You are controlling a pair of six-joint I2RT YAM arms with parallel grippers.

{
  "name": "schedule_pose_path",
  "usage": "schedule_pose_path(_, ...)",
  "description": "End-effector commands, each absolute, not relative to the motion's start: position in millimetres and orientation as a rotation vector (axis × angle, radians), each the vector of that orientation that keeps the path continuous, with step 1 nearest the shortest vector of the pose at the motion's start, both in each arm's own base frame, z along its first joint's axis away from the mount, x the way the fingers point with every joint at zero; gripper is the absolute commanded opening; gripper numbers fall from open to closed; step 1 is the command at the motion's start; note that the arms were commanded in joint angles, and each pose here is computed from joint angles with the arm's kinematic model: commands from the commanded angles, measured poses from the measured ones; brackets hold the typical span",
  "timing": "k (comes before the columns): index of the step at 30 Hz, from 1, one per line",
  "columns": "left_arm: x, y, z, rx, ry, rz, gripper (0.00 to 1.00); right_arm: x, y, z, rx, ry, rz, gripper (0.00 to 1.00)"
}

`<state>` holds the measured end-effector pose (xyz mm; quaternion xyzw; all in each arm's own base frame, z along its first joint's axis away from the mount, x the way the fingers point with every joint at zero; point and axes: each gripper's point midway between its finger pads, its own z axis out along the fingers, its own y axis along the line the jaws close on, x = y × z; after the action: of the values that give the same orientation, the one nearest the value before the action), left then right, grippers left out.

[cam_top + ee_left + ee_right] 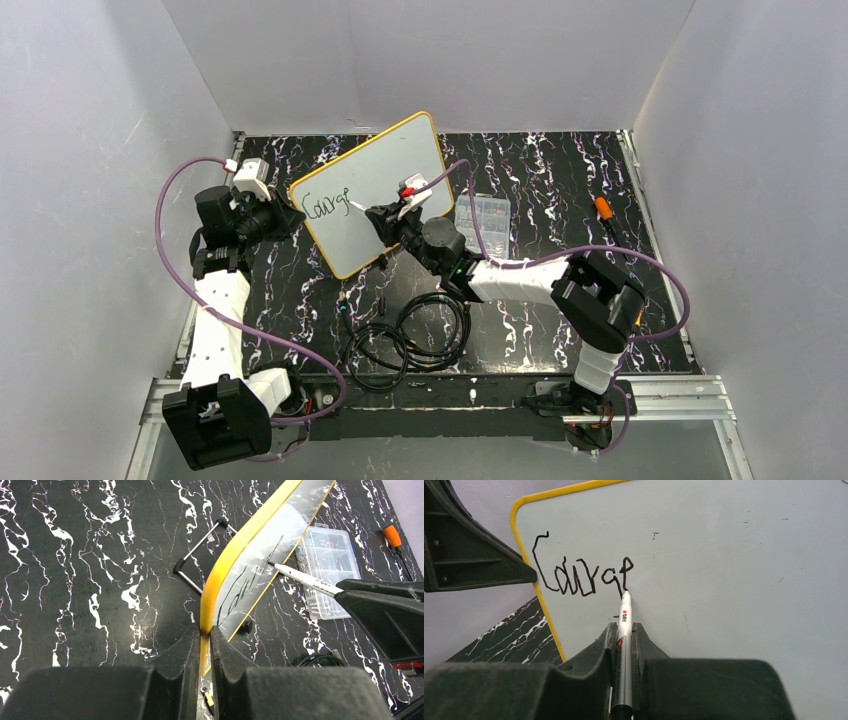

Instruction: Write a sentence on the whiteboard

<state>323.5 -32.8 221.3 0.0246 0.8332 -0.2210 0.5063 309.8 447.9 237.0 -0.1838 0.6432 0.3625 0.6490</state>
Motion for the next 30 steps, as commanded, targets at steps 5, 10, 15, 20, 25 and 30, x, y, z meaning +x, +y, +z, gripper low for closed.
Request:
schedule_pose_path(5,317,-40,228,0.090,1.991,-0.564,0.00,320,427,259,-0.362,1.435,0.733,0.01)
schedule_pose_path(10,318,-40,227,0.087,1.994,-0.564,0.00,311,419,279,-0.365,1.380,0.766,0.01)
schedule_pose_path(15,318,-39,227,0.082,1.995,-0.561,0.00,308,409,291,-0.374,1.350,0.741,0.01)
schedule_pose_path(20,318,-40,227,0.082,1.995,-0.562,0.00,319,406,297,-0.374,1.338,0.710,0.01)
schedule_pose_path(25,318,-39,227,0.079,1.997,-0.560,0.00,325,410,298,-0.380,1.331,0.707,0.01)
schedule_pose_path(30,318,-39,226,0.081,1.998,-0.562,0.00,333,412,299,-0.374,1.324,0.709,0.01)
